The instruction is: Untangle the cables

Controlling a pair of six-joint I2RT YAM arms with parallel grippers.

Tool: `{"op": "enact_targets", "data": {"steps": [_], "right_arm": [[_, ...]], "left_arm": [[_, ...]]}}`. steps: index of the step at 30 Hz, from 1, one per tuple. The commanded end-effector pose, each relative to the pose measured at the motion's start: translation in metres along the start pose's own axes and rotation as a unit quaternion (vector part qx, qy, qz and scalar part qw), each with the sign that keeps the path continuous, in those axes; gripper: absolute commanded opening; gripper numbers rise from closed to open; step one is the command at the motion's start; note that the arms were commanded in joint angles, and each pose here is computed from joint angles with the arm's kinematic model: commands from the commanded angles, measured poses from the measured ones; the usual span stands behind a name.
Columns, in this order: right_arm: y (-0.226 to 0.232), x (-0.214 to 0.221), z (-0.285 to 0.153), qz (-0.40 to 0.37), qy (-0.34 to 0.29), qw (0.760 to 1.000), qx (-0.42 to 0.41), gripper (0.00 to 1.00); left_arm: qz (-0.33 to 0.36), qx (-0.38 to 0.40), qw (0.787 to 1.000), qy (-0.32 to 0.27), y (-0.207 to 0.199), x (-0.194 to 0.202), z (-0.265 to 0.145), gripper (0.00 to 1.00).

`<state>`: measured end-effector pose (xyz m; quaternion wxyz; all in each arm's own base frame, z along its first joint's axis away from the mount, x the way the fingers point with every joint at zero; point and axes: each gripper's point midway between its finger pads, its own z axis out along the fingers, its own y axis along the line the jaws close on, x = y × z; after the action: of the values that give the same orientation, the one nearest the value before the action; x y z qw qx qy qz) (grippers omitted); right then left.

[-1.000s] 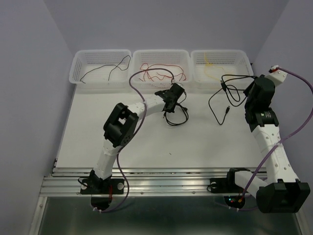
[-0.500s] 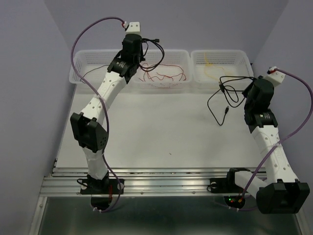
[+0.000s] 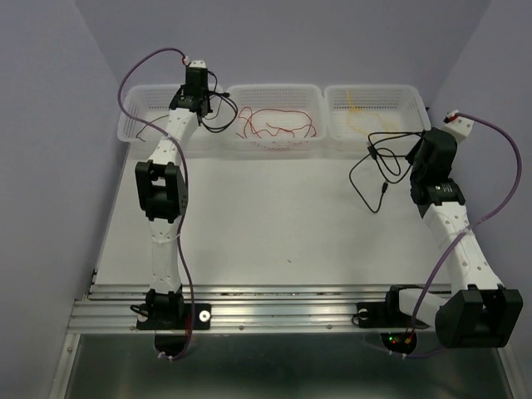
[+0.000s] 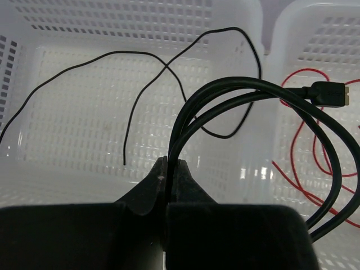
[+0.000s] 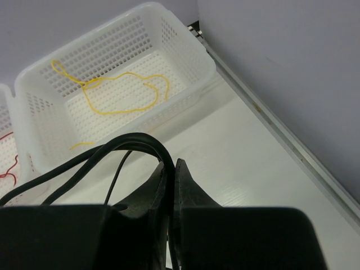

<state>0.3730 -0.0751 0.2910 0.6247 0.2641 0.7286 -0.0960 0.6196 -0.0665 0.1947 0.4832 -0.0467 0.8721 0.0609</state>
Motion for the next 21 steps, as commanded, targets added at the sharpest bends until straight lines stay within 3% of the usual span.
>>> {"op": "enact_targets", "data": {"steps": [1, 7, 17, 21], "right_arm": [[0.011, -0.019, 0.004, 0.014, -0.031, 0.999, -0.017, 0.01], [0.011, -0.013, 0.009, 0.007, -0.022, 1.0, -0.013, 0.01], [0.013, -0.004, 0.016, 0.003, -0.006, 1.0, -0.011, 0.01], [0.017, -0.001, 0.018, 0.001, 0.0, 1.0, -0.016, 0.01]], "left_arm": [[-0.016, 0.001, 0.998, -0.056, 0.026, -0.048, -0.014, 0.0], [-0.026, -0.028, 0.999, -0.034, 0.057, -0.027, 0.021, 0.0], [-0.044, -0.057, 0.995, -0.071, 0.082, -0.036, 0.056, 0.0], [-0.088, -0.094, 0.99, -0.057, 0.11, -0.023, 0.068, 0.0]]}}
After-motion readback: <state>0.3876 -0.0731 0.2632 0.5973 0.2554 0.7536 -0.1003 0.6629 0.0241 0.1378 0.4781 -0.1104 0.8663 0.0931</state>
